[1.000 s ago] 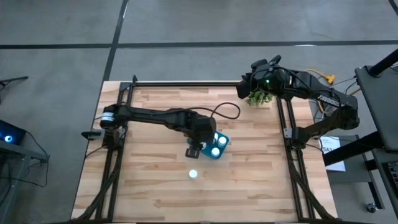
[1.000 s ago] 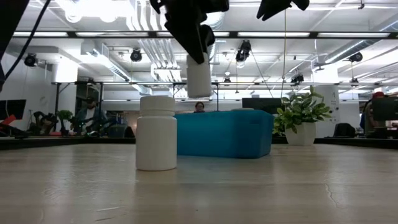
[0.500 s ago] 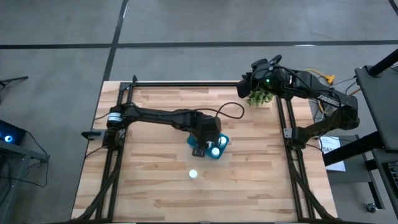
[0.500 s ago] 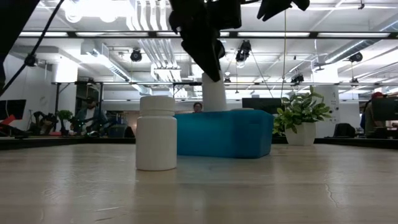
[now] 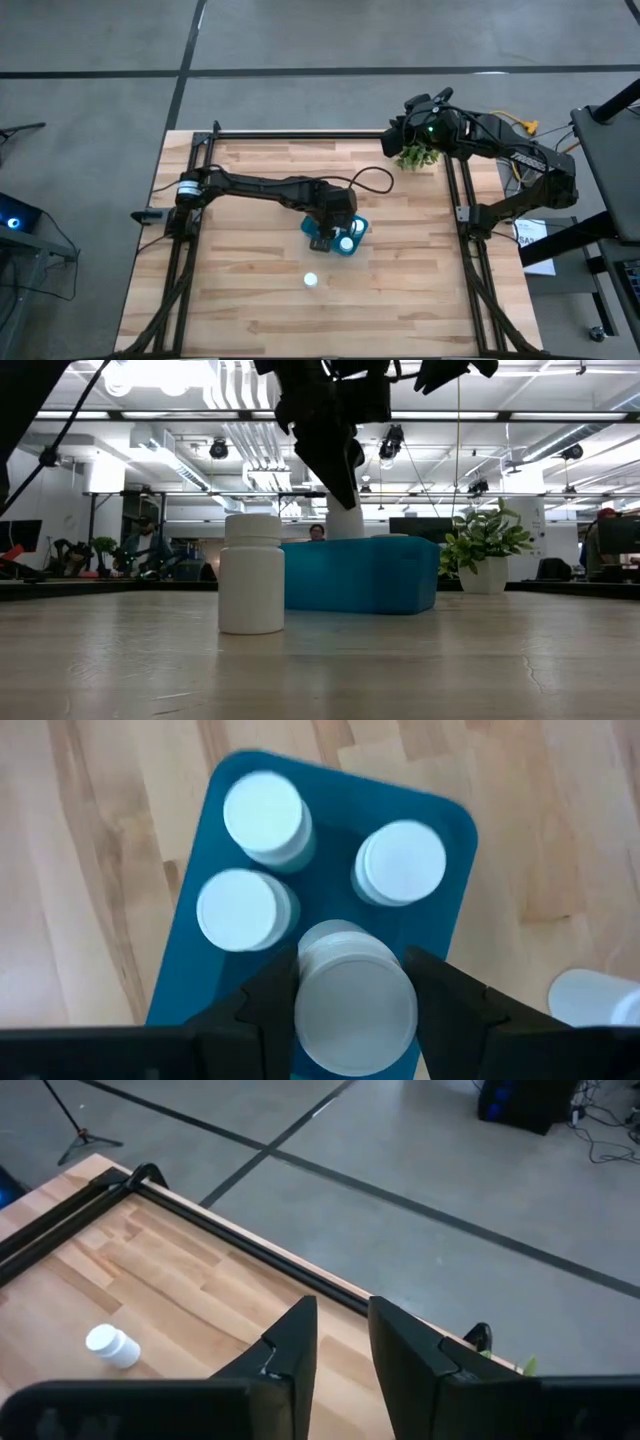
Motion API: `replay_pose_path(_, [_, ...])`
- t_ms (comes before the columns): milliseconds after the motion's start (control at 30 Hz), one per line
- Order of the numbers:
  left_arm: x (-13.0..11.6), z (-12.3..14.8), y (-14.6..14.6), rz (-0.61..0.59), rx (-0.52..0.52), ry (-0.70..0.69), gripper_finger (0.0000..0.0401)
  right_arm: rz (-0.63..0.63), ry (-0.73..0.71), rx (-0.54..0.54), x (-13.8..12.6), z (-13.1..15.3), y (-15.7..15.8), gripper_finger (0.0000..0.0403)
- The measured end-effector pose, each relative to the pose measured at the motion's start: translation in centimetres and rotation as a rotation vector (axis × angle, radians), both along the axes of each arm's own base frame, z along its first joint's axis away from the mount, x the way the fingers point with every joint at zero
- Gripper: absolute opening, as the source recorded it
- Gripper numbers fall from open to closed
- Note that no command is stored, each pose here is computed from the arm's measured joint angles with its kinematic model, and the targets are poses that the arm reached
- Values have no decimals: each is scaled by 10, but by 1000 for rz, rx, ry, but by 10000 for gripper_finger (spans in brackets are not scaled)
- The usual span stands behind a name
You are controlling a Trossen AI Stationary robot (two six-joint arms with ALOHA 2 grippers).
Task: Pick and place pill bottles into a basket
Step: Put the white pill bottle into the blue bin
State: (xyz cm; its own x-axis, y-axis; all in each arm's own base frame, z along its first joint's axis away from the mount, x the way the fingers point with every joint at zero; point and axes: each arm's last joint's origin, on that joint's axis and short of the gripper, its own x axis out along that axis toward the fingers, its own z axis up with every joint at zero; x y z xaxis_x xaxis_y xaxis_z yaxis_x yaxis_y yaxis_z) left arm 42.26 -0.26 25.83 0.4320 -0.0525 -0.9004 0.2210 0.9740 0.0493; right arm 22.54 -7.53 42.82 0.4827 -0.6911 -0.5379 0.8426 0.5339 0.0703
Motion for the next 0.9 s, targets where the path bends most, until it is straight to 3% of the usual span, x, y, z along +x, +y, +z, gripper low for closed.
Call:
replay_pose_path(467, [9, -32, 0, 11, -31, 73, 141, 1, -1, 1, 0, 0, 0, 87])
replay_pose_path(900, [15, -42, -4, 31, -49, 65, 141, 3, -1, 2, 0, 0, 0, 93])
